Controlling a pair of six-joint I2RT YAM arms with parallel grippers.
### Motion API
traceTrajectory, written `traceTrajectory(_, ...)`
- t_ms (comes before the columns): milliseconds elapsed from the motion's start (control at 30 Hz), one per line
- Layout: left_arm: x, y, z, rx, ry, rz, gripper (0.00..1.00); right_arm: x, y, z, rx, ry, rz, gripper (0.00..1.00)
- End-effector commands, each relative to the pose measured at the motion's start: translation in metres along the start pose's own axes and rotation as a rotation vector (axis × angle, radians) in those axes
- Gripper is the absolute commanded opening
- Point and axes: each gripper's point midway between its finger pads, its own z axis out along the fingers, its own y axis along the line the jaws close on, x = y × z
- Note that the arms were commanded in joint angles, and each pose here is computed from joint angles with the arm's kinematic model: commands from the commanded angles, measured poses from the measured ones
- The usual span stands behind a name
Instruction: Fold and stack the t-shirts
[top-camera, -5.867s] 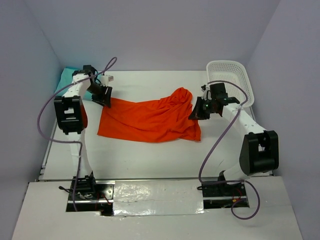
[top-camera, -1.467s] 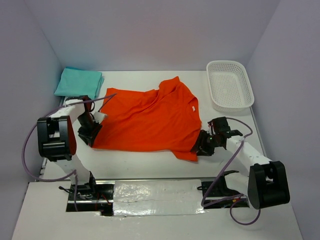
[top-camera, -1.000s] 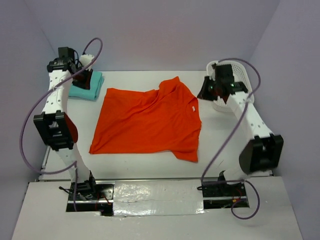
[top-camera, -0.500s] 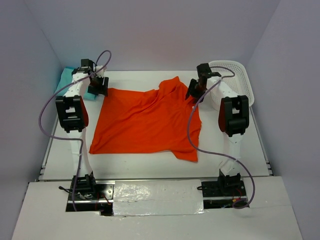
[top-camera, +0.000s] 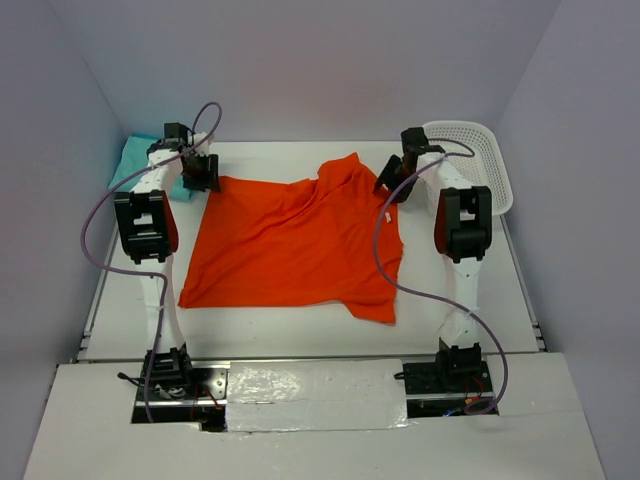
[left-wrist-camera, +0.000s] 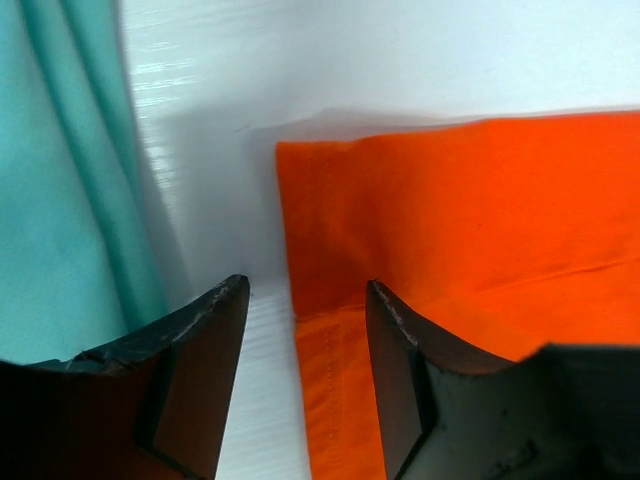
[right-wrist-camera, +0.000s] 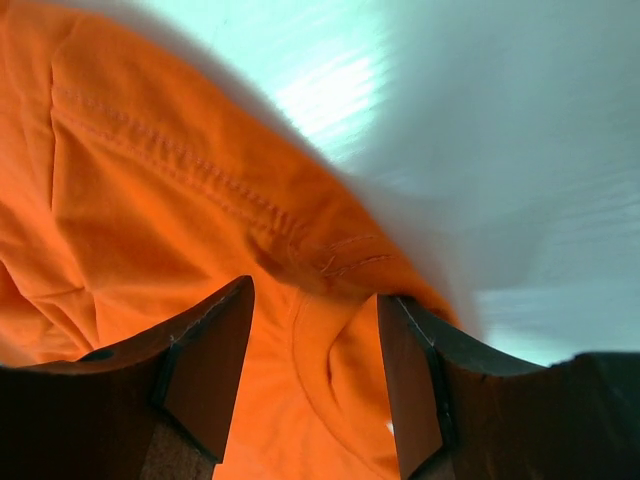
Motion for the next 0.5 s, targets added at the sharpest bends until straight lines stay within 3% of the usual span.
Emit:
traceTrajectory(0,0.008,-0.015,0.011,0.093,0.014,-0.060,0.62,-0.019,0.007,-0.003,-0.032,-0.056,0.031,0.60)
traceTrajectory(233,0.023,-0.013,0.006,0.086,0.072,-0.062,0.48,-0.024,0.015,0.007,-0.078,-0.065,0.030,0.58)
traceTrajectory(367,0.019,-0.016,0.000,0.093,0.062,-0.058,0.28,-0.029,0.017,0.011,-0.095,-0.083,0.046,0.52)
traceTrajectory(400,0.016,-0.015,-0.001,0.086,0.049,-0.057,0.18,-0.031,0.020,0.012,-0.100,-0.092,0.052,0.49)
traceTrajectory(467,0.008,-0.014,-0.005,0.076,0.024,-0.054,0.09,-0.032,0.020,0.016,-0.103,-0.094,0.059,0.42)
